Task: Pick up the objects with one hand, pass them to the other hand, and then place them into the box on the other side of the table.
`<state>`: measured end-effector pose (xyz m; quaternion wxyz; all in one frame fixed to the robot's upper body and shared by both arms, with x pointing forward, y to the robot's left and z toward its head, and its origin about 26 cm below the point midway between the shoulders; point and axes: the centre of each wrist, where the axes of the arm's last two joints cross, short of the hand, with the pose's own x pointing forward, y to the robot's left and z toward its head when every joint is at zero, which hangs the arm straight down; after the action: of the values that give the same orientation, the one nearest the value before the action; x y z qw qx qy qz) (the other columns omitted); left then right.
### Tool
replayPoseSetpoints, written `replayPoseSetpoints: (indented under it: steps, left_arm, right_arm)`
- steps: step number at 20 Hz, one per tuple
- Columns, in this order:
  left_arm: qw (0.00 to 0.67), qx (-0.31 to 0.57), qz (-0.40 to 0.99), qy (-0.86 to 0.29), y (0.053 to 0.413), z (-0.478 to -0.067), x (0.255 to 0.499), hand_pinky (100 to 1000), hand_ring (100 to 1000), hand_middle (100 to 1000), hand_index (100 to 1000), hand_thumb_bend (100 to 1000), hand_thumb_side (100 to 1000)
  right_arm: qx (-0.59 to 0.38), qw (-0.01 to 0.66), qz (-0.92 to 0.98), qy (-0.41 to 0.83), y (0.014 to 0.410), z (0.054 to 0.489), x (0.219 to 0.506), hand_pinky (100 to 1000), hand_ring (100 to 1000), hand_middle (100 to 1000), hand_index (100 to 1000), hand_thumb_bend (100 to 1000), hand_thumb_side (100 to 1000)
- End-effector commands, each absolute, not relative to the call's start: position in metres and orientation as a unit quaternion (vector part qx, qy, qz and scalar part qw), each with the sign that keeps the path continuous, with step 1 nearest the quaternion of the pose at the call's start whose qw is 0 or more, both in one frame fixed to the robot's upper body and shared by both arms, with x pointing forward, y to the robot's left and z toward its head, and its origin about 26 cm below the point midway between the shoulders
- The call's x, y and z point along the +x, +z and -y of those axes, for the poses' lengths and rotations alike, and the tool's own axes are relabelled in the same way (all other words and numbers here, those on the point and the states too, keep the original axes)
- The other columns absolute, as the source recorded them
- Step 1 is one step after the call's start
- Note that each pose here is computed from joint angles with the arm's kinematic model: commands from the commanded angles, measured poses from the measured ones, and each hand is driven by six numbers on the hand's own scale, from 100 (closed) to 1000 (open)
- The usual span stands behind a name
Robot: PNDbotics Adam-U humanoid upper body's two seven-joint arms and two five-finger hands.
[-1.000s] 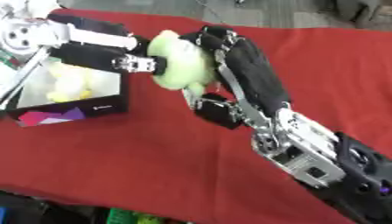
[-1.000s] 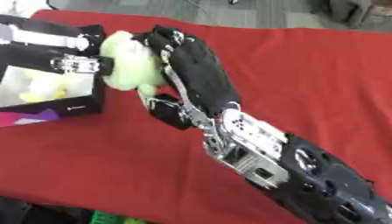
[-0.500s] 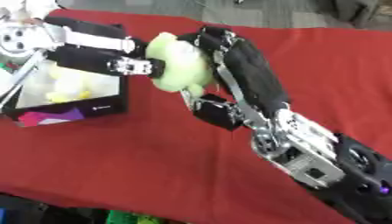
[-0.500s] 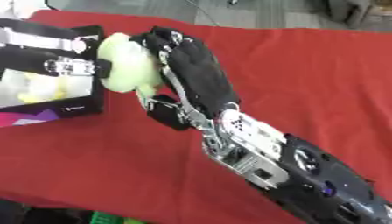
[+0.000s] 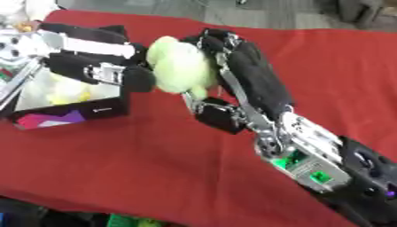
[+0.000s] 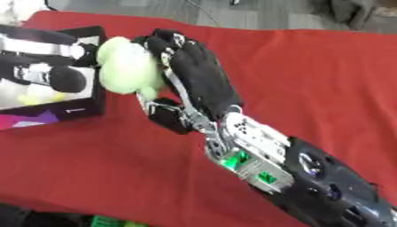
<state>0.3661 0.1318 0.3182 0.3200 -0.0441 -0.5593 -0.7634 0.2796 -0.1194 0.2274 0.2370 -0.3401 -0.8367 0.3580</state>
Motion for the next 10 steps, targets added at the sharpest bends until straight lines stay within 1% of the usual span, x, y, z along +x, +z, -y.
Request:
replayPoseSetpoints:
  steps: [1, 2, 3, 6, 7, 10]
  left_arm:
    - [0.278, -0.064, 0.567, -0.773, 0.3308, -0.1224, 0.3472, 1000, 980, 839, 942, 873, 1000]
    - [0.278, -0.065, 0.567, -0.773, 0.3309, -0.1225, 0.3465, 1000, 980, 839, 942, 887, 1000]
    - [0.277, -0.067, 0.567, -0.773, 0.3309, -0.1222, 0.3455, 1000, 979, 839, 941, 873, 1000]
    - [0.28, -0.068, 0.568, -0.771, 0.3327, -0.1218, 0.3443, 1000, 975, 835, 938, 867, 1000]
    - [0.285, -0.066, 0.568, -0.769, 0.3334, -0.1219, 0.345, 1000, 969, 828, 933, 850, 1000]
    - [0.313, -0.048, 0.568, -0.759, 0.3365, -0.1232, 0.3509, 1000, 966, 825, 927, 760, 1000]
  right_arm:
    - [-0.353, 0.236, 0.831, 0.359, 0.231, 0.1238, 0.2828, 674, 474, 464, 529, 100, 100]
    - [-0.353, 0.237, 0.831, 0.359, 0.2309, 0.1239, 0.2828, 674, 474, 464, 529, 100, 100]
    - [-0.353, 0.236, 0.831, 0.359, 0.2309, 0.1238, 0.2828, 674, 474, 464, 529, 100, 100]
    - [-0.353, 0.233, 0.831, 0.362, 0.2313, 0.1229, 0.2825, 674, 475, 464, 530, 100, 100]
    - [-0.352, 0.231, 0.831, 0.363, 0.2316, 0.1223, 0.2824, 674, 475, 464, 530, 100, 100]
    - [-0.347, 0.22, 0.836, 0.364, 0.2331, 0.12, 0.2819, 673, 475, 464, 530, 100, 100]
